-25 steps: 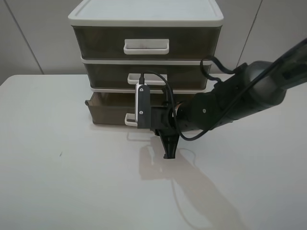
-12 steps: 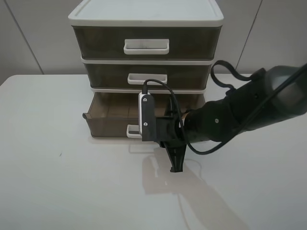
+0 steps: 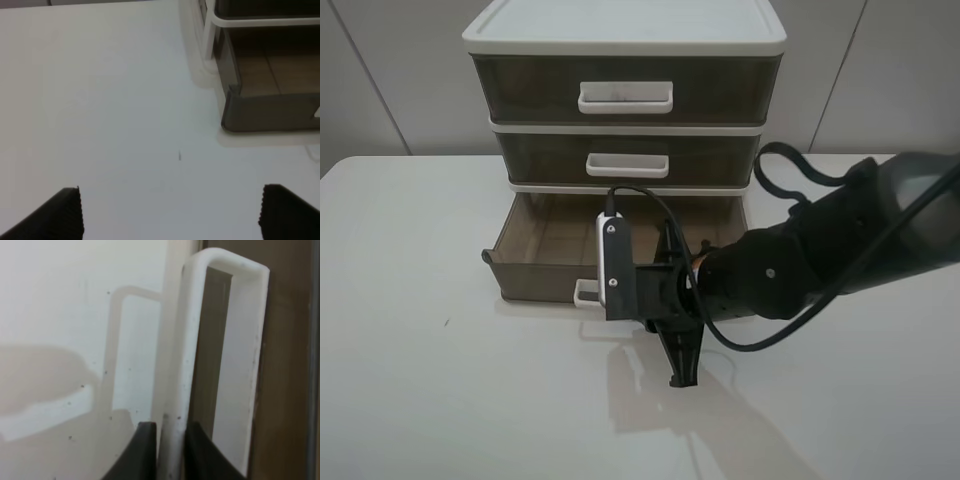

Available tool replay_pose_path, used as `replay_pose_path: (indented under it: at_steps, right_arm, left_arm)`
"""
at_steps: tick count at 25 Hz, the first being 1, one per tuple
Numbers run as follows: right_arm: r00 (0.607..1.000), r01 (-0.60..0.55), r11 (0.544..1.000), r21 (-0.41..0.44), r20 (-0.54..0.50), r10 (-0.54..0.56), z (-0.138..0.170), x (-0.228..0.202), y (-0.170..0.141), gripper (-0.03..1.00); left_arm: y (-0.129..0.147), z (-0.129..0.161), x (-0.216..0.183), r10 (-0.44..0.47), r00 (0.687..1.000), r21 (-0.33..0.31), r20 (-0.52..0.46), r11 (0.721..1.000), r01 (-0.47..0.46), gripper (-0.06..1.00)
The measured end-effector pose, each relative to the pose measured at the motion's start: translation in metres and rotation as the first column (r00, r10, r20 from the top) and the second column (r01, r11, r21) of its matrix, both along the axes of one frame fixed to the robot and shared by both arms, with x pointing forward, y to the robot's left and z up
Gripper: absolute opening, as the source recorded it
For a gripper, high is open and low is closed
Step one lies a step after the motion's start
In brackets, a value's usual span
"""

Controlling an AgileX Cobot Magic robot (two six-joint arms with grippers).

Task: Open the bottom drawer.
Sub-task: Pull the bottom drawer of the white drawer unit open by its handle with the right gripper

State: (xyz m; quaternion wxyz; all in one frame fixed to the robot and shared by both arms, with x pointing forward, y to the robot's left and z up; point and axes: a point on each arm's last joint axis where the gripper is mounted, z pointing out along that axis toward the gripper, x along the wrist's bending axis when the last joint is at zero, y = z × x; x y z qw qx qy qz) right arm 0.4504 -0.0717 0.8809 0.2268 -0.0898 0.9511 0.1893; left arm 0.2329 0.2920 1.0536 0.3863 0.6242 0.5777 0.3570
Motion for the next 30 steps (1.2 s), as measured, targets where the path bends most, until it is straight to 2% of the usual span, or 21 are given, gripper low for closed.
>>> replay_pose_path:
  at_steps: [30]
  right_arm:
    - [0.995, -0.069, 0.997, -0.027, -0.071, 0.067, 0.007, -0.025, 0.003, 0.04]
  left_arm:
    - [0.0, 0.0, 0.0, 0.0, 1.0, 0.0, 0.0, 1.0, 0.0, 0.72]
